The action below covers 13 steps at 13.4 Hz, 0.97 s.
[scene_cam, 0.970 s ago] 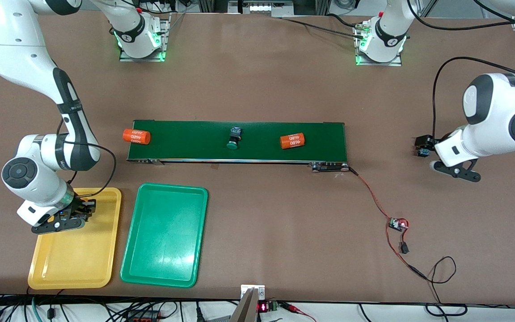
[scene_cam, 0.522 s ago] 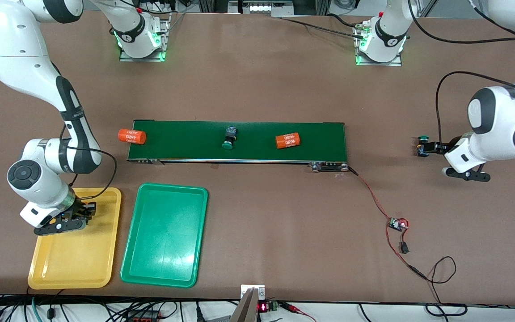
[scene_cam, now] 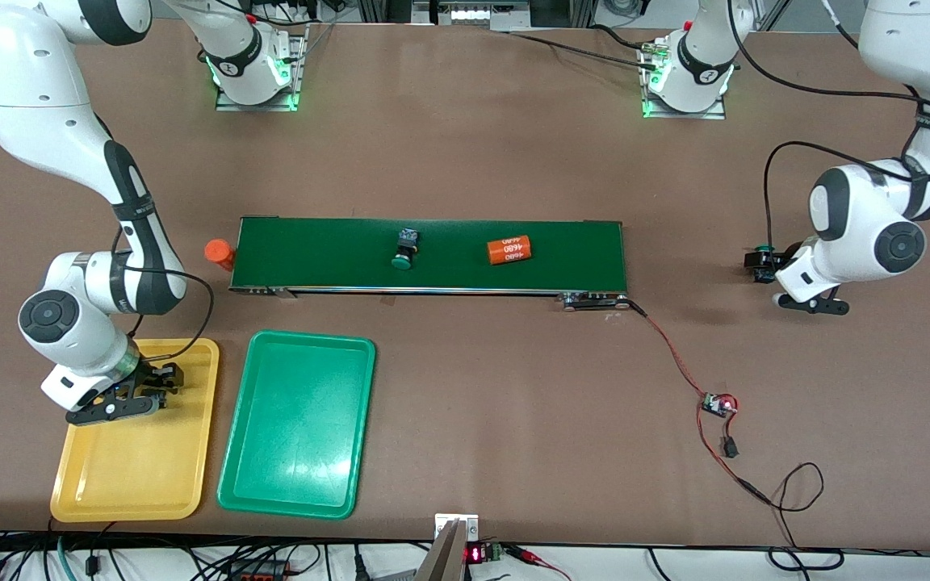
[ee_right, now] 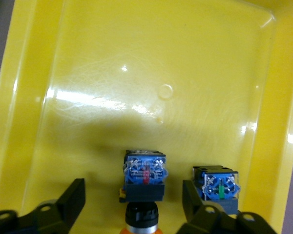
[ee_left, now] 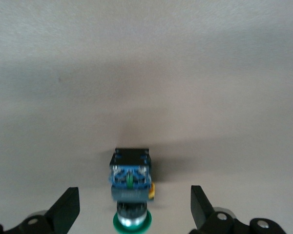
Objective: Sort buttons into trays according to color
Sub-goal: 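Release the button in the tray while the left gripper grasps a green button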
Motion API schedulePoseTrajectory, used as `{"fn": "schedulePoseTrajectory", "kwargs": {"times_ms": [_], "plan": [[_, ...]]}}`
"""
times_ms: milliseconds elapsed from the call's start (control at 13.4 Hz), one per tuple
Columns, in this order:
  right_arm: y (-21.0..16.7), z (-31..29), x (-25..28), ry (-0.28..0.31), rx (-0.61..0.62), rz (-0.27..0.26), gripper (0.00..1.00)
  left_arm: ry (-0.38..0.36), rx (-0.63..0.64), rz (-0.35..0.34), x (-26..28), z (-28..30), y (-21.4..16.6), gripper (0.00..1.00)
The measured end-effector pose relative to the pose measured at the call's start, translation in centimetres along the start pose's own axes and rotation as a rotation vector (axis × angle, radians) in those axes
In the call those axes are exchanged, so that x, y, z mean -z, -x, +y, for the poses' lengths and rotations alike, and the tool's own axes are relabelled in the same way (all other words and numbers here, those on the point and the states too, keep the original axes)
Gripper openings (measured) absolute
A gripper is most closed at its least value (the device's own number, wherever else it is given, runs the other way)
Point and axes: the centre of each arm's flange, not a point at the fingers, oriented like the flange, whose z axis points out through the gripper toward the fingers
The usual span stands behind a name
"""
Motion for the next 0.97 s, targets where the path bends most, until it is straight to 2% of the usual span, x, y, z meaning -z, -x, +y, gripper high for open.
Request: {"fn": "schedulePoseTrajectory", "kwargs": {"times_ms": [149,299,522,597,746,970], "plan": [[-0.4,-0.4,0.6,0.000,0.006,0.010,0.93,-0.001,-0.002,-0.009,-1.7,0.1,0.0,0.97],[-0.9,-1.3,1.8,-0.002,0.005,0.001,0.94,0.001,-0.003,-0.020,-2.5,0.2,0.2,0.78],[-1.5,-4.6,6.2,-0.002,-0.067,-0.085,0.98,-0.002,-0.002,-0.010,-2.1,0.2,0.0,0.45],[-1.7,-5.7,8.0,0.000,-0.092,-0.106,1.00,-0.004,-0.002,0.000,-1.6,0.2,-0.2,0.41],[-1.4,-7.1,10.7,-0.008,-0.128,-0.139,1.00,0.000,-0.012,0.002,0.6,0.6,-0.3,0.41],[0.3,-7.8,12.7,-0.057,-0.164,-0.173,1.00,0.030,-0.109,-0.090,6.2,6.2,-0.6,0.41]]}}
